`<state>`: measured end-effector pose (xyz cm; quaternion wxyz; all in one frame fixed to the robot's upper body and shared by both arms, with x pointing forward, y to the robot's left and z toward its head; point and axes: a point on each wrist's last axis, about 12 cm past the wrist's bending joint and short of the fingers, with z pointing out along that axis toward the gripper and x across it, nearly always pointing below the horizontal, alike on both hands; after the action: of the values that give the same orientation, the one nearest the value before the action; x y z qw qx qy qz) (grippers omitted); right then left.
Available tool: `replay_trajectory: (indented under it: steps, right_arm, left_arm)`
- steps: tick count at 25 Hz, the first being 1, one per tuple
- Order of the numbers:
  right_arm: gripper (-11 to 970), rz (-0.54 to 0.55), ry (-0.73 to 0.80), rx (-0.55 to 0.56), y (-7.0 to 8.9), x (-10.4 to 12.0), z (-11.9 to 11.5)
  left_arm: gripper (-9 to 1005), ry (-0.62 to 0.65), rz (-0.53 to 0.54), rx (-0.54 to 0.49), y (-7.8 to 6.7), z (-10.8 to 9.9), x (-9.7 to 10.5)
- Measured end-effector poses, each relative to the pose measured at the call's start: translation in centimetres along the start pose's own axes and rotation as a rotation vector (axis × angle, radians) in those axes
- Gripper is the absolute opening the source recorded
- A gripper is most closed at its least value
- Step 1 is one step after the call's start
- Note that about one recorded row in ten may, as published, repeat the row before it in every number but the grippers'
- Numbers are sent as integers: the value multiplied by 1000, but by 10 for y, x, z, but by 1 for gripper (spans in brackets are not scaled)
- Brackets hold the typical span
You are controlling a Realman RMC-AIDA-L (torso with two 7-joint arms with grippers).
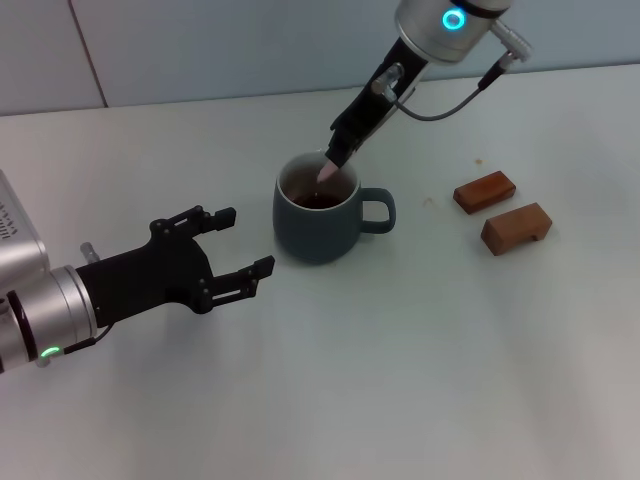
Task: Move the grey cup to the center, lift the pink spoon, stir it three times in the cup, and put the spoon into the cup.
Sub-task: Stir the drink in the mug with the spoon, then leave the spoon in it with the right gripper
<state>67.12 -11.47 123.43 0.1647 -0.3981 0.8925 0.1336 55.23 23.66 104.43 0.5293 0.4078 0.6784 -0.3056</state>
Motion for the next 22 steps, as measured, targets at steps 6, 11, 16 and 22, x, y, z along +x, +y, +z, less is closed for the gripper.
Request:
replay_trajectory:
  steps: [6, 11, 16, 22]
  right_arm:
    - [114, 5, 15, 35, -9, 3, -4]
    - [114, -3, 64, -4, -3, 8, -3]
    - [114, -40, 39, -18, 9, 1, 5]
    - [115, -37, 0, 33, 0, -3, 4]
  left_arm:
    - [813, 5, 1, 7, -1, 0, 1]
    - [813, 9, 3, 12, -2, 0, 1]
    - [813, 10, 2, 12, -2, 0, 2]
    - [813, 10, 0, 11, -2, 0, 2]
